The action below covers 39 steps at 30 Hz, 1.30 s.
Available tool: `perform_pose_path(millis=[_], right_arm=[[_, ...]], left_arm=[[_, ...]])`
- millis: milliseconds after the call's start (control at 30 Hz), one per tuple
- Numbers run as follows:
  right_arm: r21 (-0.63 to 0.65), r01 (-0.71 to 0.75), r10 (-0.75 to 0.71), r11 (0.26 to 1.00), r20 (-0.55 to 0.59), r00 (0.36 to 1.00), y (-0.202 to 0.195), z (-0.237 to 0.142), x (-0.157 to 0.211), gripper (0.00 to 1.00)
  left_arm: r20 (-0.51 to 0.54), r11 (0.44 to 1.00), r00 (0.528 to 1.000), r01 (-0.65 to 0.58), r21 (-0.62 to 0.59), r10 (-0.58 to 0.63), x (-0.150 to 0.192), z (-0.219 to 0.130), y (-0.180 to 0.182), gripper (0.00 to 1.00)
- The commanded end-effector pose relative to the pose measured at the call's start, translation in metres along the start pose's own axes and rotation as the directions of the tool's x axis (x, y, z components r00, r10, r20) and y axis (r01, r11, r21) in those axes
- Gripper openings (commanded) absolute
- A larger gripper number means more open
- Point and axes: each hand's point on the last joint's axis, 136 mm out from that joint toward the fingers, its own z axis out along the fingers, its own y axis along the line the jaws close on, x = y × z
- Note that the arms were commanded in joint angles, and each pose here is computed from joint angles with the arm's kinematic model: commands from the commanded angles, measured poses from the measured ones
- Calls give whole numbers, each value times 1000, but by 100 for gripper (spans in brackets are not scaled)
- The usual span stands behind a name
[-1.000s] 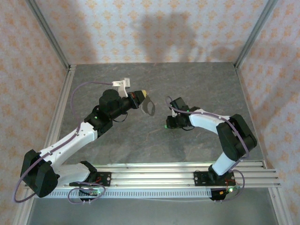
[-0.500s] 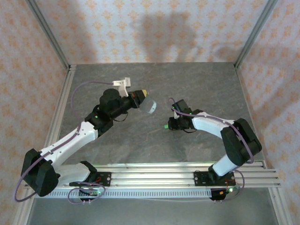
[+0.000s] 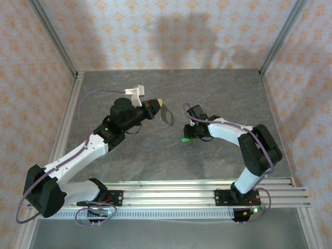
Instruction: Put the keys on the keyring
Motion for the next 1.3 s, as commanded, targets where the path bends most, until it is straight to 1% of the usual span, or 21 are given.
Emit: perform_pose_path(millis=[0,433,833,1000,1100,1167,1267], right_arm=[[39,1,-1,999,5,1000,-9,2,-7,37],[-39,-37,36,999,-41,999,-3,-1,18,27],[-49,-66,64,997,-41,997,-7,-4,32,17],[-53,-70,69,996,-35,997,-7,-8,33,16],[-58,-71,69,996,-31,997,-7,-10,34,13],[-59,-71,69,996,-29,997,-7,-12,34,13],[-57,-68,67,996,-26,997,-8,-16,36,23]], left_arm=[[51,998,998,-40,39,38,-16,-3,-20,0],[50,999,998,-30,44,28,-14,1,-18,0],[46,999,999,-29,44,27,-12,2,-18,0],[45,998,999,-29,46,27,-11,2,-19,0],[46,998,999,-30,46,27,-11,3,-19,0],[45,998,999,-30,48,28,-11,3,-19,0],[45,998,999,-30,50,28,-11,3,-20,0]])
